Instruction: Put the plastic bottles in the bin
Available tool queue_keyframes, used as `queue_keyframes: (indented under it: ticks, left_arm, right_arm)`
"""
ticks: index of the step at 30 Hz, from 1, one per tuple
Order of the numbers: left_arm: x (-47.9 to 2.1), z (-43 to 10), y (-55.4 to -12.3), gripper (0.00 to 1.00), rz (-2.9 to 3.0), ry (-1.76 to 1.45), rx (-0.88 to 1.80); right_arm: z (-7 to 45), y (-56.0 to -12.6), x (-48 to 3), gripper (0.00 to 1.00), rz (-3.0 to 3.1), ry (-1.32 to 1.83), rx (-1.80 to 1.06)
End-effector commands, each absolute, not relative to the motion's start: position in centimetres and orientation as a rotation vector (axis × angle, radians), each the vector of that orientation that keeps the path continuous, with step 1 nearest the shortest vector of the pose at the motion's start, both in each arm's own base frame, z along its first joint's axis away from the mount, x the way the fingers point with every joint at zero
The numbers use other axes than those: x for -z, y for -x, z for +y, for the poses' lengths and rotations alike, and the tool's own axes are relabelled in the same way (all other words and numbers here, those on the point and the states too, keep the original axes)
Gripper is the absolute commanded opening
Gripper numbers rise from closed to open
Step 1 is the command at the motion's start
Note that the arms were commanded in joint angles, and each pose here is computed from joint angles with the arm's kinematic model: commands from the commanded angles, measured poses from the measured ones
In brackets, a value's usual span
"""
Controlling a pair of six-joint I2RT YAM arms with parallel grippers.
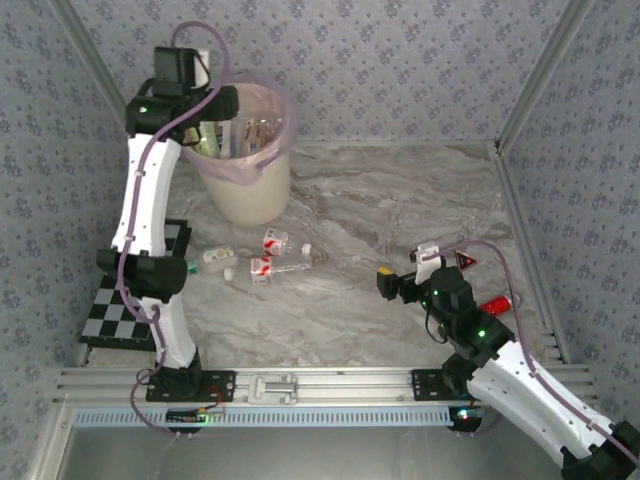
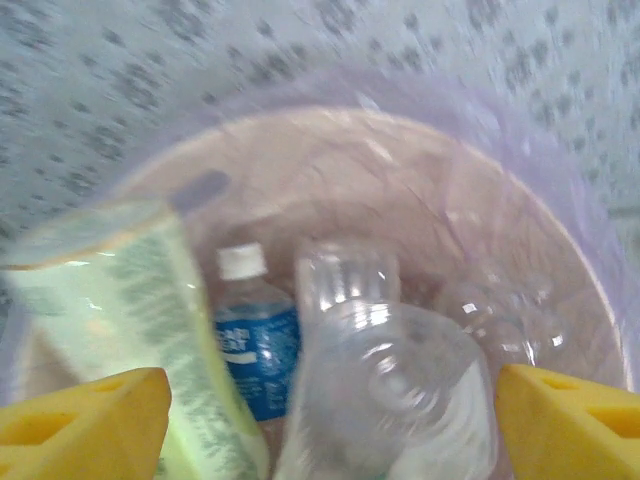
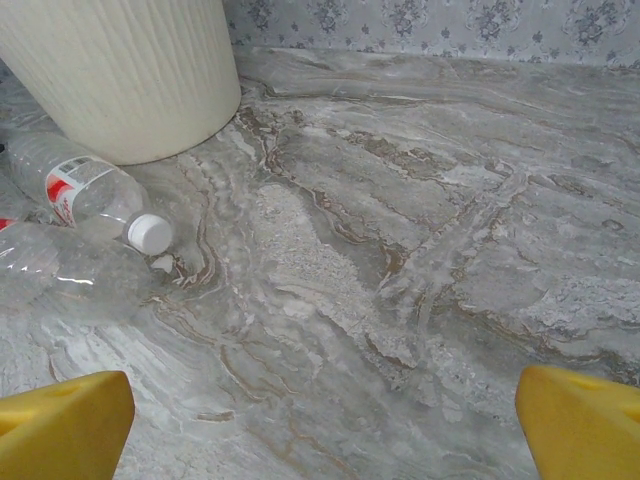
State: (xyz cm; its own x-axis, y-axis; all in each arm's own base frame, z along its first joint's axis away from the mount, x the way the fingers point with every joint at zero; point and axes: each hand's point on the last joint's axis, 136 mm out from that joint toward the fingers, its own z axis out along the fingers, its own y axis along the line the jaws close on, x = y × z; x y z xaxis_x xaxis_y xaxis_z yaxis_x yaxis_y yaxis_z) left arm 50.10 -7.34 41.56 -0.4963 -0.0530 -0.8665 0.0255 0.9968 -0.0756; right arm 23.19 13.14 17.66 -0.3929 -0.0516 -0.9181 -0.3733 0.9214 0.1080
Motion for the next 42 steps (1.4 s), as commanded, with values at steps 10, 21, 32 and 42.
queue_keyframes:
  ticks: [10, 21, 32, 42]
  left_arm:
    - [-33.3, -7.5, -55.8, 0.54, 2.215, 0.100, 0.168]
    - [-32.6, -9.6, -53.7, 0.47, 2.227, 0.029, 0.203]
    - [-41.5, -9.9, -46.3, 0.64, 2.081, -0.062, 0.229]
    - [-37.3, -8.9, -36.1, 0.75, 2.086, 0.157, 0.443]
  right_arm:
    - [13.2, -22.9, -17.5, 1.00, 1.968, 0.273, -0.401]
    - [13.8, -22.9, -16.7, 0.98, 1.993, 0.317, -0.402]
    - [18.4, -23.4, -15.8, 0.95, 2.036, 0.602, -0.405]
    - [27.9, -22.7, -15.1, 0.86, 1.803, 1.345, -0.448]
